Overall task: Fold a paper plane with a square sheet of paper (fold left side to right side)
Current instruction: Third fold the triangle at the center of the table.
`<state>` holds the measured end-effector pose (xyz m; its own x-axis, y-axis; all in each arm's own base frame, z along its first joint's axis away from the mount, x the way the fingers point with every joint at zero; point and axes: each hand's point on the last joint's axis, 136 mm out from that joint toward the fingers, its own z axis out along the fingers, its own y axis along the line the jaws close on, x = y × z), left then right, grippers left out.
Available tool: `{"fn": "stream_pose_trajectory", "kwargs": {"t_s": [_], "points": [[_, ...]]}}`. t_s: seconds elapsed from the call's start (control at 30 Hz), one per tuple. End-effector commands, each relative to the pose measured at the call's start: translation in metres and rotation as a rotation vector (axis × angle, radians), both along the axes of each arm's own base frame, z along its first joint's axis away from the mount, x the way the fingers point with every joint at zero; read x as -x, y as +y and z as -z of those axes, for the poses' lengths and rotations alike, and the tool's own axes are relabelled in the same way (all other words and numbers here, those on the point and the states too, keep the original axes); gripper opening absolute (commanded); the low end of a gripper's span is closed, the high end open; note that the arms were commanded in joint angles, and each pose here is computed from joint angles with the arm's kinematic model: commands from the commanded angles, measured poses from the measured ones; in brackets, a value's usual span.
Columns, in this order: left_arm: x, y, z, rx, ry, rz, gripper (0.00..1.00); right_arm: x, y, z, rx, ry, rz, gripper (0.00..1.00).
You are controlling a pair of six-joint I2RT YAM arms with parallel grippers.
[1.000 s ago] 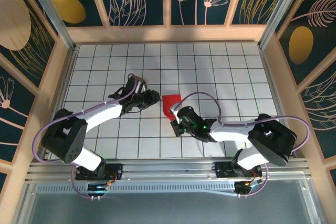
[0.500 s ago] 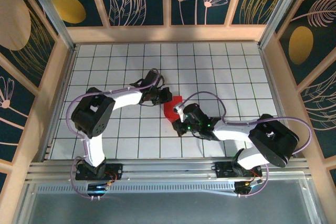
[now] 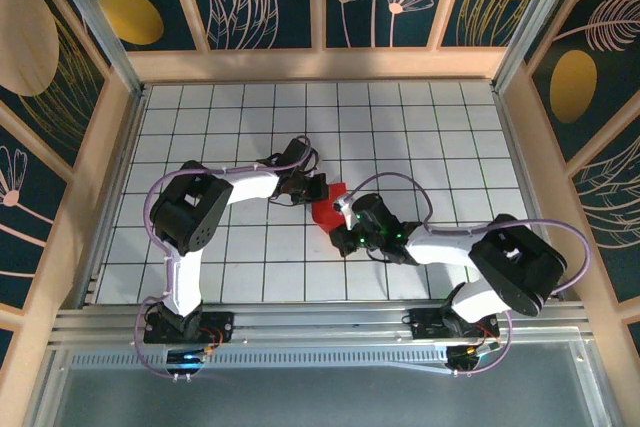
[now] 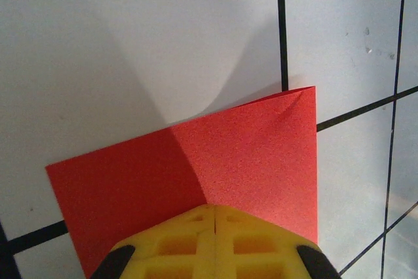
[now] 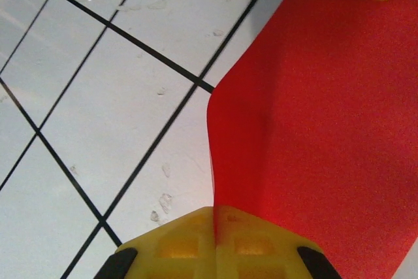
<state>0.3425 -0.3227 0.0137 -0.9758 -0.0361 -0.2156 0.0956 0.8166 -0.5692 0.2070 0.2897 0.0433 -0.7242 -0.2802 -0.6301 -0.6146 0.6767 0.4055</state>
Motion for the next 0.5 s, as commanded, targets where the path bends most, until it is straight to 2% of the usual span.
{"fn": "stream_pose_trajectory", "kwargs": {"t_s": [0.0, 0.47], "points": [[0.016, 0.017, 0.034, -0.117, 0.062, 0.004, 0.02, 0.000, -0.004, 0.010, 0.004, 0.059, 0.026, 0.00], [0.014, 0.019, 0.036, -0.135, 0.051, 0.011, 0.00, -0.016, -0.008, 0.007, -0.008, 0.089, 0.075, 0.00]]}}
